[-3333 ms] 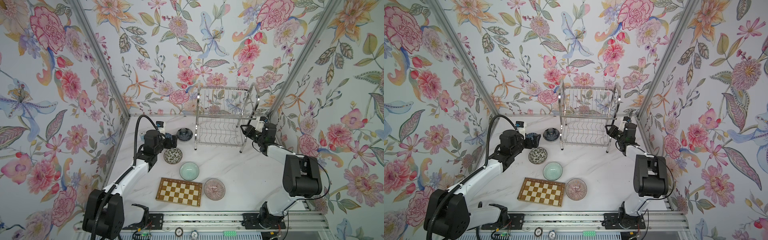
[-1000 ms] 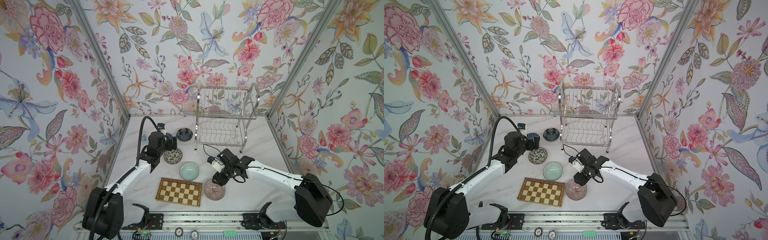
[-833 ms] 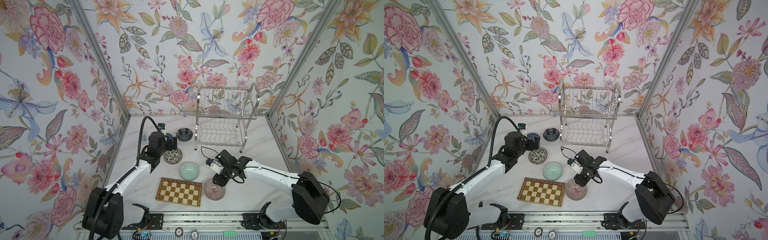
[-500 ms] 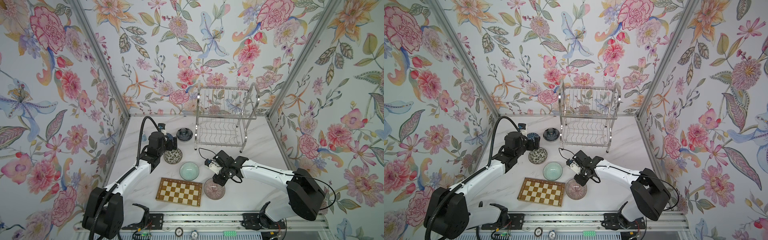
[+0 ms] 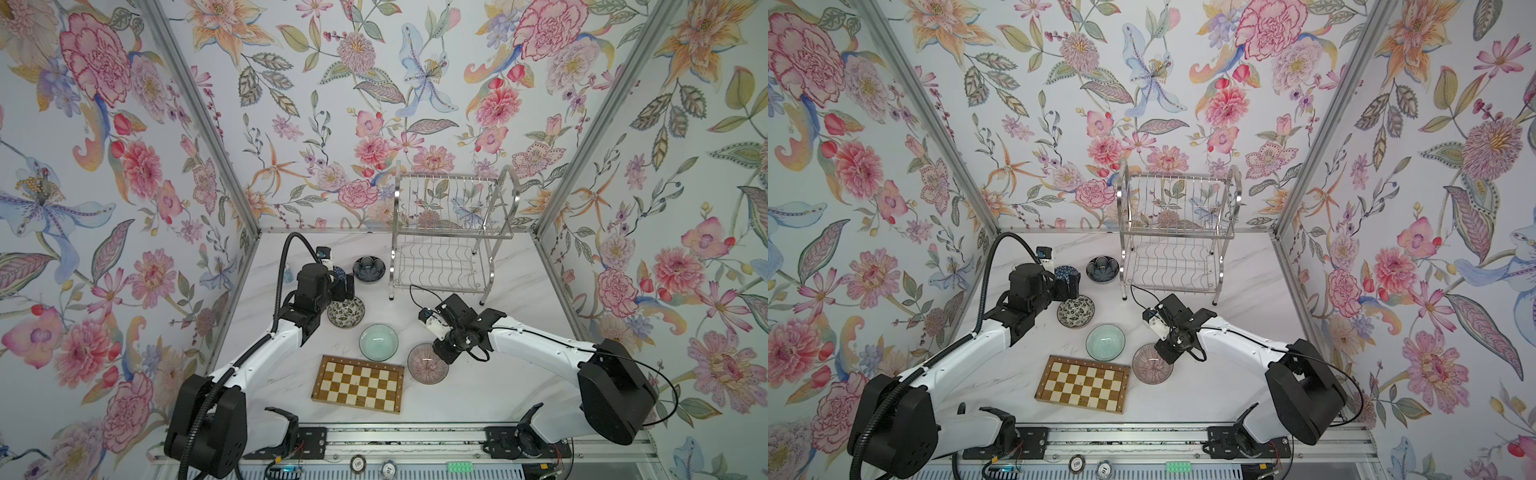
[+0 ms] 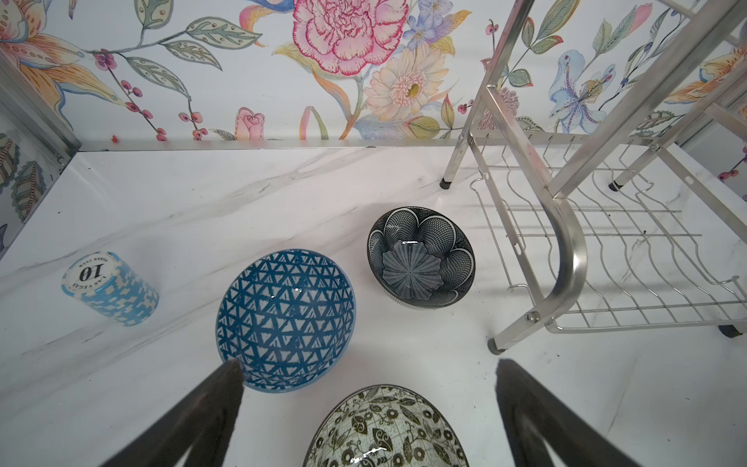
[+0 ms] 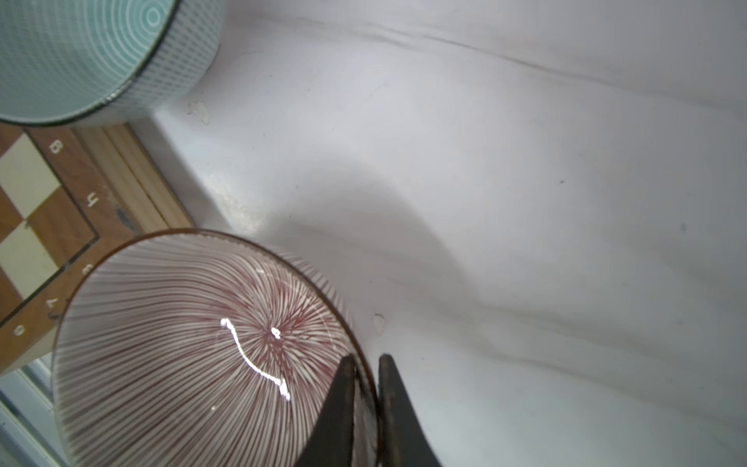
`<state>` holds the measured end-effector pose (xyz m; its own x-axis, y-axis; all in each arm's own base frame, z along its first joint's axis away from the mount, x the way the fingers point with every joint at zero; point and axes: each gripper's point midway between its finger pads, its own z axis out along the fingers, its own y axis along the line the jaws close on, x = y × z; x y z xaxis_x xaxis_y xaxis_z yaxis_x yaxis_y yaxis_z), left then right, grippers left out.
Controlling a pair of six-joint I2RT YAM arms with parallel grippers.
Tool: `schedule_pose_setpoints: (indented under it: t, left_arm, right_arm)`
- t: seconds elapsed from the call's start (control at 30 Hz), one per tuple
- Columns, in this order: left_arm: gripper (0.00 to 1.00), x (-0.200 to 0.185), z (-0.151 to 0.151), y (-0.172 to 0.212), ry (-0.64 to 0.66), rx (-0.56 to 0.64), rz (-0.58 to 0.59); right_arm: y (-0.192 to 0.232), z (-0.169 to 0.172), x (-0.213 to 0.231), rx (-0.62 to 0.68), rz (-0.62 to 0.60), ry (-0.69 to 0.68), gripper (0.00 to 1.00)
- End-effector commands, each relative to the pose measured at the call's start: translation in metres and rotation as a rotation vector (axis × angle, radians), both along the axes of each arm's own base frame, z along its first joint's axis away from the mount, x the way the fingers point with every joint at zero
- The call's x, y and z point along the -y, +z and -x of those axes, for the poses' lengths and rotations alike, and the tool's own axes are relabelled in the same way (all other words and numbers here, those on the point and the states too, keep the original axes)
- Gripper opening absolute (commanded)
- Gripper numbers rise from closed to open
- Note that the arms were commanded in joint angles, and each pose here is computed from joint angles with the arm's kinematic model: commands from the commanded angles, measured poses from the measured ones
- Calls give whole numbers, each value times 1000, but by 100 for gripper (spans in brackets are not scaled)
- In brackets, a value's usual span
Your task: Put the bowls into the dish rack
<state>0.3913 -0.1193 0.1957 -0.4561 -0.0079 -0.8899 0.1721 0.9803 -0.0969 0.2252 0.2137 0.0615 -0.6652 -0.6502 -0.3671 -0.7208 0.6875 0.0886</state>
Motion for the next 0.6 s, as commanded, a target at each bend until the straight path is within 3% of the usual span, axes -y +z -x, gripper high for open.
schedule_pose_setpoints:
  t: [0.0, 0.33, 0.57]
  left_arm:
    - [99, 3, 0, 1, -14, 10, -4]
    - [99, 4, 1, 2, -16, 15, -4]
    - [99, 3, 1, 3, -16, 19, -3]
  right_arm:
    - [13, -19, 14, 34, -70, -140, 10]
    - [25, -53, 31, 54, -198, -421, 2]
    - [19, -63, 30, 17, -250, -586, 3]
